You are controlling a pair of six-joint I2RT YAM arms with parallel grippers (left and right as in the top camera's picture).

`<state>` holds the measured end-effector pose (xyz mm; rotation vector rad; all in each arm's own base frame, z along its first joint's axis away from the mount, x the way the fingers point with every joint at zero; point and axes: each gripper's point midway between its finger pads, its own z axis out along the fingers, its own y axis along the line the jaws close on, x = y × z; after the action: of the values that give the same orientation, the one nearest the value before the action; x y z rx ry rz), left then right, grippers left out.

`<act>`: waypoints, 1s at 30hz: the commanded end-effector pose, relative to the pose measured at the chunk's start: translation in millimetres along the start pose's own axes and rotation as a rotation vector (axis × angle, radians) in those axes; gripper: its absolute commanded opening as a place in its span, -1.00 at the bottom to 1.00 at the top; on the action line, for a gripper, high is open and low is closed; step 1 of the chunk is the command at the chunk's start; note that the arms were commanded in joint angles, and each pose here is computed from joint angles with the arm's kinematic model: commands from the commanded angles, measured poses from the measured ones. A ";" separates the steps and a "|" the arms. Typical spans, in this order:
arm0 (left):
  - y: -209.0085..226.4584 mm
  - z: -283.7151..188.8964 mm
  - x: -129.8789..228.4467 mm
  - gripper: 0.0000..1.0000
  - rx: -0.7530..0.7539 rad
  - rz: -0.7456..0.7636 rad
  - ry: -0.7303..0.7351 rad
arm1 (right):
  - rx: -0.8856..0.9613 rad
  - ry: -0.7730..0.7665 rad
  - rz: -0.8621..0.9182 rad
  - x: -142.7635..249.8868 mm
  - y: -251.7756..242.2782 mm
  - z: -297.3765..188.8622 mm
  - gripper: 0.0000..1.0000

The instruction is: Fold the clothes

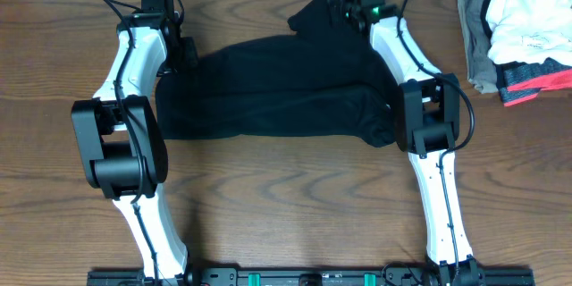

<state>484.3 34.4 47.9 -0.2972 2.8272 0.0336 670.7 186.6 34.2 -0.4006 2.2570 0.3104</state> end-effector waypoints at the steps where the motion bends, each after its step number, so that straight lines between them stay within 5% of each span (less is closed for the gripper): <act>1: 3.0 -7.6 -5.2 -0.88 -0.010 -0.012 -0.023 | 0.004 -0.110 -0.015 -58.5 -3.3 -33.8 -0.98; 3: 3.0 -7.6 -5.4 -0.88 -0.010 -0.012 -0.024 | 0.018 -0.122 -0.016 -62.8 -6.8 -35.9 -0.91; 5: 3.0 -7.6 -5.4 -0.88 -0.010 -0.012 -0.024 | 0.034 -0.123 -0.014 -62.4 -10.7 -35.2 -0.53; 8: 3.0 -7.6 -5.4 -0.88 -0.010 -0.012 -0.024 | 0.061 -0.107 -0.015 -51.6 -17.8 -26.2 -0.24; 18: 3.6 -7.5 -1.5 -0.88 -0.012 -0.011 -0.008 | 0.019 -0.128 -0.023 -28.0 -21.3 7.2 0.00; 30: 3.6 -7.5 -1.4 -0.89 -0.012 -0.011 -0.008 | -0.013 -0.105 -0.005 2.7 -12.2 36.2 0.00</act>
<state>482.5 34.3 47.3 -0.2978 2.8348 0.0342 699.8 180.7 18.0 -0.3869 2.1456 0.3044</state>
